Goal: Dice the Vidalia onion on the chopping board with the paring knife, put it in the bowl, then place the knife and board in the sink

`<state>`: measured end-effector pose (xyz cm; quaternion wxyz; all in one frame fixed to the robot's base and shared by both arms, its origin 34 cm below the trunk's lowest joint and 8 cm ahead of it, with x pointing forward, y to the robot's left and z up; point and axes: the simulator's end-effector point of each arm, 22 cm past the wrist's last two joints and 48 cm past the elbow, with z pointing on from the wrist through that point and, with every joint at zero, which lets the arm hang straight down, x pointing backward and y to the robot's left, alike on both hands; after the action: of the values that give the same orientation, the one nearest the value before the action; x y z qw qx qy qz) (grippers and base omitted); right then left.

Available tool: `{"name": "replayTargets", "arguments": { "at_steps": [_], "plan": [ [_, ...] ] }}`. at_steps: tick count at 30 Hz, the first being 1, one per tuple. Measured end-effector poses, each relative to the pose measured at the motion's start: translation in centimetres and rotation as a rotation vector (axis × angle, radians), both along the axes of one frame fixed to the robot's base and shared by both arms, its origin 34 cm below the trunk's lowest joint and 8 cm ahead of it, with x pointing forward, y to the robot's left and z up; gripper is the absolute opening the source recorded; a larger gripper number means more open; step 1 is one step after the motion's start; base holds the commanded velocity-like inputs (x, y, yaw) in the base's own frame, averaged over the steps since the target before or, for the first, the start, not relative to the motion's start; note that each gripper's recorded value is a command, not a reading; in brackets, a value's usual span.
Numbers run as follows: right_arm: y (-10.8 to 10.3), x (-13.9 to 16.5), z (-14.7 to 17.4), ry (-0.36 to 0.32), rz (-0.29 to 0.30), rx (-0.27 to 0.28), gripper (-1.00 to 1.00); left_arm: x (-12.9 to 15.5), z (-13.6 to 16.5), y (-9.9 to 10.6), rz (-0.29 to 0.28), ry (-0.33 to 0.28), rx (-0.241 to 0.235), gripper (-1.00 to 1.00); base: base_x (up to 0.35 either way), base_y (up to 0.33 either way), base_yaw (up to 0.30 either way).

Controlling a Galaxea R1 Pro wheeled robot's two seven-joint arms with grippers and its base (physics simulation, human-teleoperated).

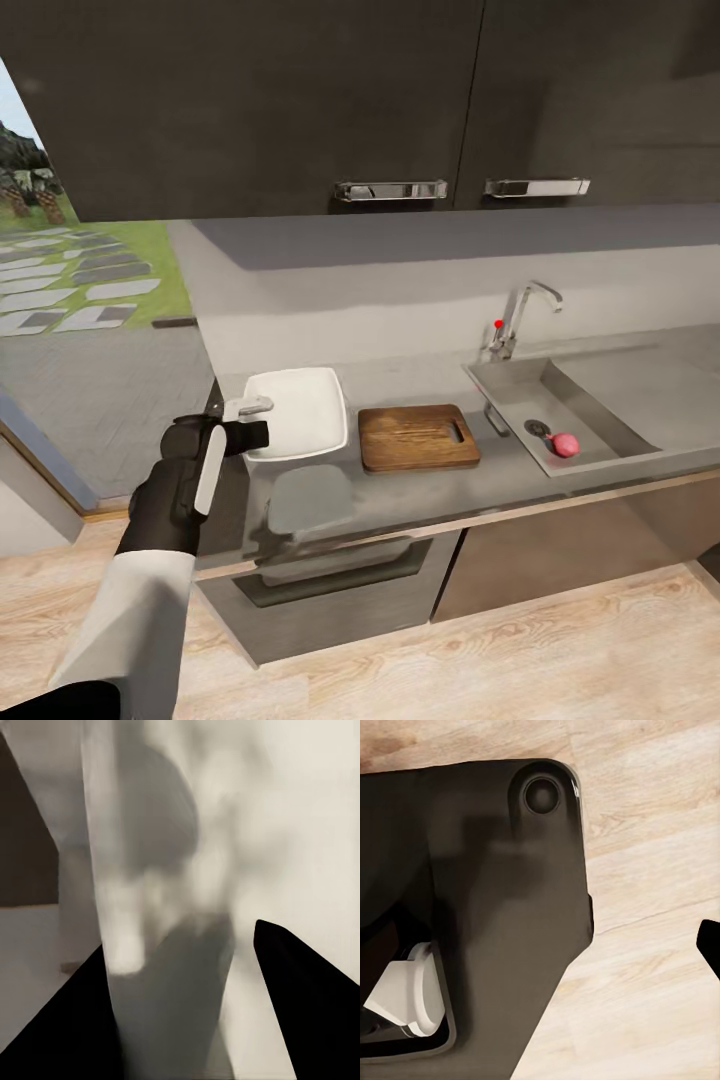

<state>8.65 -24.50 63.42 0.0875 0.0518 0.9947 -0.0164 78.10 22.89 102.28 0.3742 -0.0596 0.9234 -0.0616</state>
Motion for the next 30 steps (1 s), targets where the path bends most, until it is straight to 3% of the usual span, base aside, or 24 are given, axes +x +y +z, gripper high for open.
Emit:
{"name": "replayTargets", "arguments": {
  "at_steps": [4, 11, 24, 30],
  "plan": [
    [0.0, 0.0, 0.0, 0.0, 0.0, 0.0, 1.0, -0.2, -0.4, 1.5, 0.043, 0.009, -0.032, -1.0, 0.0, 0.0, 0.0],
    [0.0, 0.0, 0.0, 0.0, 0.0, 0.0, 1.0, -0.2, -0.5, 2.0, 0.056, 0.011, -0.039, -1.0, 0.0, 0.0, 0.0],
    [0.0, 0.0, 0.0, -0.002, 0.0, 0.0, 1.0, -0.2, -0.6, 2.0, 0.054, 0.012, -0.033, -1.0, 0.0, 0.0, 0.0],
    [0.0, 0.0, 0.0, -0.001, 0.0, 0.0, 1.0, -0.2, -0.6, 3.8, 0.07, 0.013, -0.005, -1.0, 0.0, 0.0, 0.0]
  ]
}}
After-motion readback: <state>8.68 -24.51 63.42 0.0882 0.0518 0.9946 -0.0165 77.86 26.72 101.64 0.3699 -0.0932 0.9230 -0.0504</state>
